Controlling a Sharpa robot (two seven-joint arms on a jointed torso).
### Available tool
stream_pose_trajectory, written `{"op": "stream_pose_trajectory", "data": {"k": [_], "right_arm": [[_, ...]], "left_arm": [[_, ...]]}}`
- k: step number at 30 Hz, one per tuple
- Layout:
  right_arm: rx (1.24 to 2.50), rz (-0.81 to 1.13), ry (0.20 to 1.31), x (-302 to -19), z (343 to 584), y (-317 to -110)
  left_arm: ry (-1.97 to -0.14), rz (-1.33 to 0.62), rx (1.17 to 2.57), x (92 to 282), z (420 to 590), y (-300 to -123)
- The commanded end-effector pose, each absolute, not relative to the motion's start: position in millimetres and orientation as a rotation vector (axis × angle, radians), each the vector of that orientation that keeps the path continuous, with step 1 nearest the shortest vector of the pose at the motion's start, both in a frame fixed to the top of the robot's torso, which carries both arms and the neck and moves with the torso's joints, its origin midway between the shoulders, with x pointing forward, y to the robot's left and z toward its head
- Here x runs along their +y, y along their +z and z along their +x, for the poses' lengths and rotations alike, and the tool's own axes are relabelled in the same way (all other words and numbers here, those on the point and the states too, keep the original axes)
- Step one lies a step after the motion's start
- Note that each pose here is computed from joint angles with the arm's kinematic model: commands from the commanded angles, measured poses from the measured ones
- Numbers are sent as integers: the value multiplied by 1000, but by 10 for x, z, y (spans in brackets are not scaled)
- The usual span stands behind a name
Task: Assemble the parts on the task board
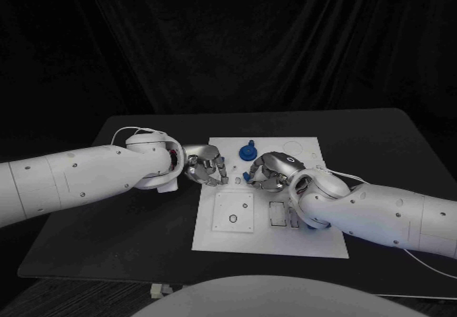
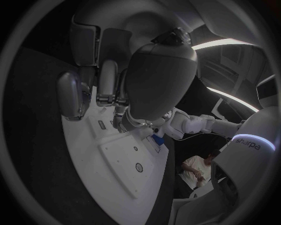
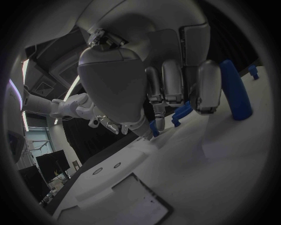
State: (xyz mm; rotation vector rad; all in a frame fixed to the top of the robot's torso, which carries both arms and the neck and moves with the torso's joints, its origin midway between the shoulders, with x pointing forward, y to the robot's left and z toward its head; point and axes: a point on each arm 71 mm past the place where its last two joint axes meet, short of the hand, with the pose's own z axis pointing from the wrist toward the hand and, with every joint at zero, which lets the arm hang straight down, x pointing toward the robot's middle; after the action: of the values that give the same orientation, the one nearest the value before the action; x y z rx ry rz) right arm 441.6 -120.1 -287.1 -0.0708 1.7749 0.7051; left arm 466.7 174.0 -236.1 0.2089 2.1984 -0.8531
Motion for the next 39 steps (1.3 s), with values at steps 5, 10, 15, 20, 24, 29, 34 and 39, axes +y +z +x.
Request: {"op": "stream_pose_trajectory", "data": {"k": [5,10,15,20,24,29,34,39], "right_arm": [[1754,-60,706,-1201,4412,-2864],[1753,-61,707,-1197,4413,-2863],[1753,-63,709,-1193,4413,-2863],[1744,-70,711,-1199,4411,-2857],[1725,-76,721,-1218,4401,-2838],[1690,-94,744,-1250,4372,-2787],[1652,-108,775,-1259,4347,-2711],[1593,-109,806,-1281,4332,-2620]], "left_arm": [[-861,210,2217,1727,4654,-2374],[-858,209,2220,1728,4654,-2377],[-857,210,2222,1726,4654,-2379],[-856,209,2222,1727,4654,-2380],[-856,208,2220,1730,4654,-2379],[-856,207,2219,1732,4655,-2379],[-855,206,2219,1733,4656,-2381],[-856,208,2221,1728,4657,-2383]]}}
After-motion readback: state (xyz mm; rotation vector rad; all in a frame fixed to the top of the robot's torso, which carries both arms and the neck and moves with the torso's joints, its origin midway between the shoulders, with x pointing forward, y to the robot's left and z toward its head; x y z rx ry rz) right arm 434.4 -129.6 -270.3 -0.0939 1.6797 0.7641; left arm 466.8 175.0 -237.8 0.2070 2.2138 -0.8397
